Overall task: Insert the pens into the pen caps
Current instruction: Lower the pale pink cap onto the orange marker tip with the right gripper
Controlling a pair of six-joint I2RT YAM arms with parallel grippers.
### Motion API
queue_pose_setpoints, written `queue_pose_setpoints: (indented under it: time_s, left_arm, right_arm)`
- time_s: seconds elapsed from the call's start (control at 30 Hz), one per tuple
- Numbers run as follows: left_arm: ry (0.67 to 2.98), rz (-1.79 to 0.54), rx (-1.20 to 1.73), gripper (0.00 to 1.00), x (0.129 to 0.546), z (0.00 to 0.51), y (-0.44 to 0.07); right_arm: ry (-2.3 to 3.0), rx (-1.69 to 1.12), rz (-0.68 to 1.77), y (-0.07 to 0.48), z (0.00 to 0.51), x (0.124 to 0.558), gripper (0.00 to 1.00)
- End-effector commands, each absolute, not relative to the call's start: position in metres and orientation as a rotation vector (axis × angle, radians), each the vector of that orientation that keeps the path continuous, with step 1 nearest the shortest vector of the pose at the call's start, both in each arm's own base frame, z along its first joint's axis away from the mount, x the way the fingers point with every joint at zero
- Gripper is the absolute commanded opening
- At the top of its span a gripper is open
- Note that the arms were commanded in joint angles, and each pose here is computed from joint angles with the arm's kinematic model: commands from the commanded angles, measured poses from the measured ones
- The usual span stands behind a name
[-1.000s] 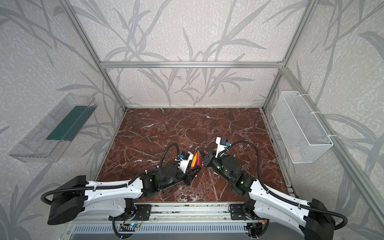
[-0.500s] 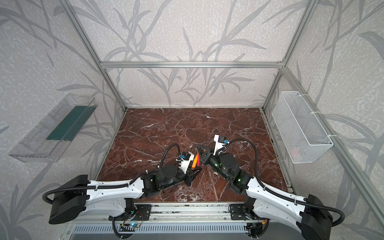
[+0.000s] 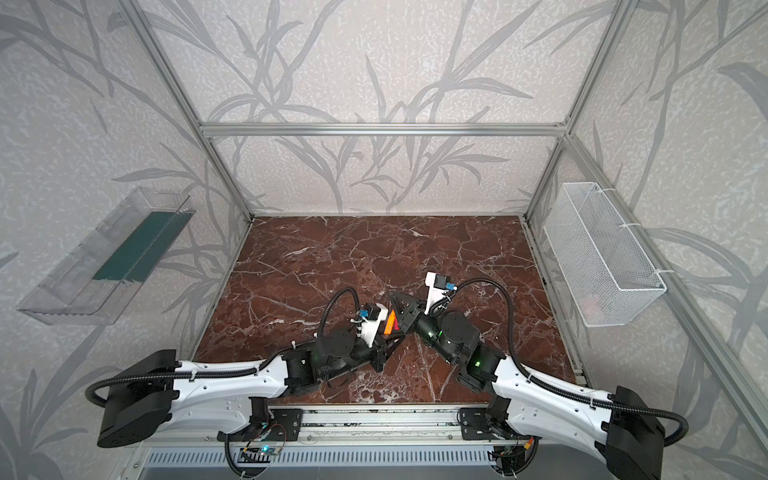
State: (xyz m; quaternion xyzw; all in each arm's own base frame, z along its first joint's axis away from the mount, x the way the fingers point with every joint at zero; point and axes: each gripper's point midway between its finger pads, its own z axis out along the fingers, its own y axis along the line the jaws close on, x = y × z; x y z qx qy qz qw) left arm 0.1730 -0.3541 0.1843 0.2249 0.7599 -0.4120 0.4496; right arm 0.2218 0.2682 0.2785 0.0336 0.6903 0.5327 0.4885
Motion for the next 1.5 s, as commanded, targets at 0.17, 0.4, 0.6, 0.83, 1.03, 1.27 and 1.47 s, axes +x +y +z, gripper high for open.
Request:
queue_pose_setpoints:
  time_s: [0.17,0.4,0.6,0.83,1.03,1.27,1.47]
  left_arm:
    - [1.844,-1.019,0.472,0.00,0.180,0.192,-0.344]
    - [1.823,-1.032,0.463,0.00,0.178,0.198,-0.340]
    - [1.817,-1.049,0.477,0.00,0.177,0.200,-0.344]
    - [1.826,-1.157,0.422,0.00,0.184,0.209,-0.341]
    - [1.788,-1.219,0.443,0.00,0.181,0.224,-0.343]
    - [1.738,-1.328,0.423,0.00,0.178,0.241,-0.333]
    - [1.662,-1.387,0.468,0.00,0.166,0.256,-0.329]
  right_arm:
    - [1.662,0.073,1.298,0.267,0.277,0.212,0.01]
    - [1.670,0.088,1.294,0.266,0.270,0.213,0.02]
    - [1.690,0.082,1.296,0.274,0.264,0.216,0.00]
    - [1.675,0.038,1.325,0.286,0.260,0.200,0.00]
    - [1.661,0.019,1.353,0.296,0.256,0.196,0.00]
    - [1.645,-0.019,1.325,0.299,0.247,0.191,0.00]
    - [1.608,-0.072,1.355,0.304,0.246,0.185,0.00]
